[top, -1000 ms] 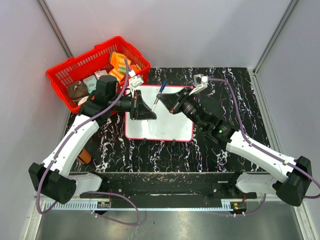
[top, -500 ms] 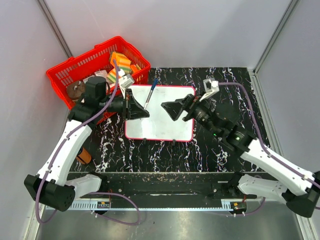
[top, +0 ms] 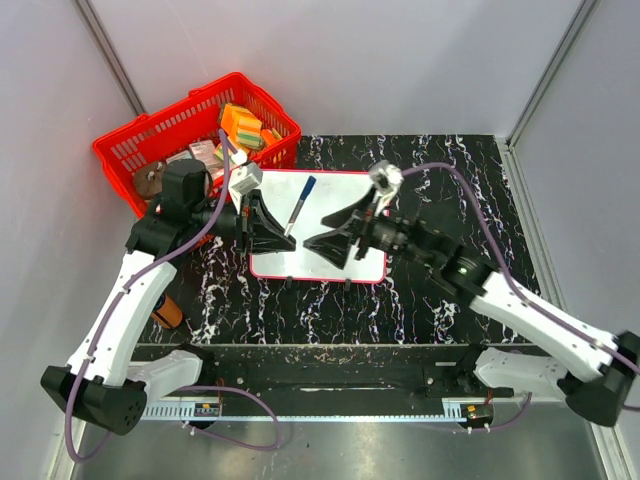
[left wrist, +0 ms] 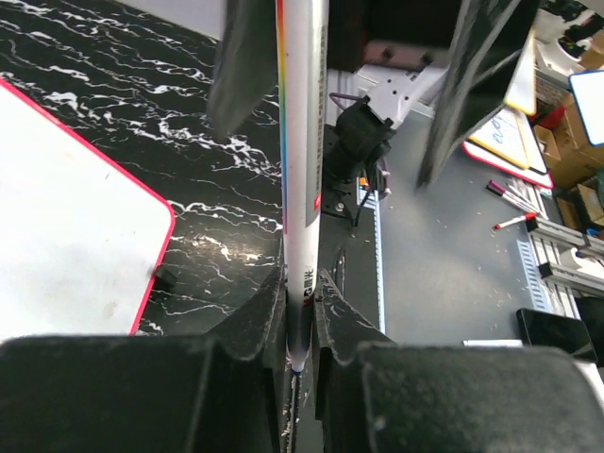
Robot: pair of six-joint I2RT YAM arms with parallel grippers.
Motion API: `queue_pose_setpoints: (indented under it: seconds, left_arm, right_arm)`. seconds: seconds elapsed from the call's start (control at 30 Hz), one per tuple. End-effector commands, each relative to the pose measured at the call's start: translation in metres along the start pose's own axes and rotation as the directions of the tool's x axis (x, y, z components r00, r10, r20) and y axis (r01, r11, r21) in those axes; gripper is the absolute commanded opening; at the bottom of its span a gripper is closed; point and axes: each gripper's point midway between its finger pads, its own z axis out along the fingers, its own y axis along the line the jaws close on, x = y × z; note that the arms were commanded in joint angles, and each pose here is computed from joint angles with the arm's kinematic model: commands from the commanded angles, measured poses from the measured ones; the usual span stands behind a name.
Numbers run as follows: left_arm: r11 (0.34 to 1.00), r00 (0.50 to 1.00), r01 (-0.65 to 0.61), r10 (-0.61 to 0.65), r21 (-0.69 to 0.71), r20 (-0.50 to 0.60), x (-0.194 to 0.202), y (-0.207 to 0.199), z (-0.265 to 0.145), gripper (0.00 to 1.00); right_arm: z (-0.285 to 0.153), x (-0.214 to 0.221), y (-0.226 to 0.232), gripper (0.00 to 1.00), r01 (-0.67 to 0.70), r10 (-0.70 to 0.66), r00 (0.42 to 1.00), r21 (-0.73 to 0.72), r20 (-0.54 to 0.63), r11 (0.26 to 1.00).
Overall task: Write a sentence on the whiteboard
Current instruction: Pass from the left arm to the right
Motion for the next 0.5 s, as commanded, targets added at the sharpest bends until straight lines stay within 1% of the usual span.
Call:
queue_pose_setpoints:
  seconds: [0.0, 0.03, 0.07, 0.1, 0.13, 0.2, 0.3, 0.4, 0.47]
  left_arm:
    - [0.990, 0.998, -0.065, 0.062, 0.124, 0.022, -0.007, -0.021, -0.002, 0.00]
    - [0.989, 0.998, -0.060, 0.058, 0.136, 0.021, -0.007, -0.023, -0.002, 0.00]
    - [0.987, 0.998, -0.062, 0.059, 0.145, 0.022, -0.007, -0.024, -0.002, 0.00]
    - [0.987, 0.998, -0.062, 0.059, 0.146, 0.023, -0.007, -0.025, -0.003, 0.00]
    - [0.987, 0.997, -0.069, 0.067, 0.145, 0.025, -0.007, -0.026, -0.003, 0.00]
    - [0.987, 0.997, -0.072, 0.070, 0.144, 0.025, -0.006, -0.028, -0.003, 0.00]
    - [0.988, 0.997, -0.075, 0.072, 0.138, 0.026, -0.005, -0.029, -0.004, 0.00]
    - [0.988, 0.997, -0.077, 0.074, 0.131, 0.026, -0.004, -0.028, -0.004, 0.00]
    - [0.988, 0.997, -0.078, 0.076, 0.131, 0.026, -0.004, -0.028, -0.004, 0.00]
  right_arm:
    - [0.032, 0.012, 0.036, 0.91, -0.065, 0.054, 0.998, -0.273, -0.045, 0.960]
    - [0.036, 0.011, 0.040, 0.85, -0.065, 0.055, 0.998, -0.307, -0.042, 0.949]
    - [0.041, 0.008, 0.043, 0.83, -0.075, 0.064, 0.997, -0.322, -0.044, 0.944]
    - [0.049, 0.016, 0.040, 0.81, -0.093, 0.074, 0.995, -0.325, -0.069, 0.941]
    - [0.049, 0.013, 0.047, 0.78, -0.082, 0.064, 0.996, -0.367, -0.061, 0.926]
    - [0.051, 0.012, 0.051, 0.73, -0.095, 0.077, 0.995, -0.394, -0.060, 0.914]
    - [0.048, 0.004, 0.053, 0.71, -0.075, 0.071, 0.997, -0.399, -0.025, 0.914]
    - [0.043, -0.004, 0.052, 0.69, -0.050, 0.060, 0.998, -0.372, 0.016, 0.927]
    - [0.038, -0.008, 0.053, 0.69, -0.036, 0.051, 0.998, -0.369, 0.032, 0.929]
